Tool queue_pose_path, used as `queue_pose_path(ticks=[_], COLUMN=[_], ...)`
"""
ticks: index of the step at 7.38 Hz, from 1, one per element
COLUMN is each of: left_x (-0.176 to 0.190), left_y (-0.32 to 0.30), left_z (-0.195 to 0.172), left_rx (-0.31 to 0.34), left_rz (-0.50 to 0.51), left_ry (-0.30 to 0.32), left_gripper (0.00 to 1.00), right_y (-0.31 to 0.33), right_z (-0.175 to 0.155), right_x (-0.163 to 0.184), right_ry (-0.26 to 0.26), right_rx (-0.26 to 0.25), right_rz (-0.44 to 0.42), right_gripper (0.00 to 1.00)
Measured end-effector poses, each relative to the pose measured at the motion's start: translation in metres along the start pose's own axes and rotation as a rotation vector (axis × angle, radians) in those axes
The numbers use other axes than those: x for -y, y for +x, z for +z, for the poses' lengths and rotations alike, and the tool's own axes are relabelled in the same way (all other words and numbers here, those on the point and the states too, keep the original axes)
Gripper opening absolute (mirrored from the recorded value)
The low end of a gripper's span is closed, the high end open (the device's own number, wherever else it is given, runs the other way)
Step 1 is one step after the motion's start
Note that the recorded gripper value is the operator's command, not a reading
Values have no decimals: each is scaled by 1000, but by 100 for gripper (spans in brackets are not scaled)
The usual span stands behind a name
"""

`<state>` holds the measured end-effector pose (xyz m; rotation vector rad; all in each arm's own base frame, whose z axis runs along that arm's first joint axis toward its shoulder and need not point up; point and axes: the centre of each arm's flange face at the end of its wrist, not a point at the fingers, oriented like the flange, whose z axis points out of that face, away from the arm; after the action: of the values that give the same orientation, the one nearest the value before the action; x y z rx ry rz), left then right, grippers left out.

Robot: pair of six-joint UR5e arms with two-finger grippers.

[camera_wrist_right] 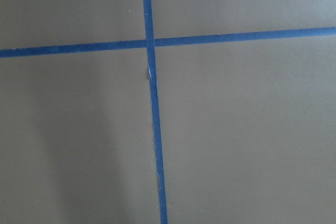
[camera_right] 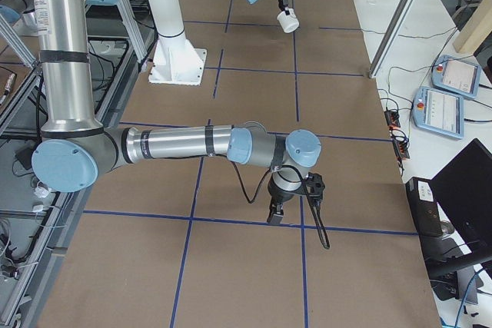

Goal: Flip mug
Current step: 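Carry the mug toward the table centre, rotating it upright with the left gripper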

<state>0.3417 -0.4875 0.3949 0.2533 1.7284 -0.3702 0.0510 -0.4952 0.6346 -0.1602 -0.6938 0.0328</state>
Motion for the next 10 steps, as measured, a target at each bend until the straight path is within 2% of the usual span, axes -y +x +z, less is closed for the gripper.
queue_pose_path(ticks=[2,4,6,8,9,10], left_x=[-6,-20,-61,-98,-109,-119], left_y=[82,163,202,218,223,226], left_z=[34,103,169,239,269,284], left_rx=[177,380,642,859,921,949], left_rz=[-69,-130,-120,-93,-97,-96], left_ry=[-63,-85,-113,-154,-170,-182], left_gripper=[0,0,0,0,0,0], right_y=[0,0,0,0,0,0], right_z=[0,0,0,0,0,0], right_x=[0,0,0,0,0,0], right_ry=[0,0,0,0,0,0], right_rx=[0,0,0,0,0,0], right_rz=[0,0,0,0,0,0], right_gripper=[100,100,100,100,100,100])
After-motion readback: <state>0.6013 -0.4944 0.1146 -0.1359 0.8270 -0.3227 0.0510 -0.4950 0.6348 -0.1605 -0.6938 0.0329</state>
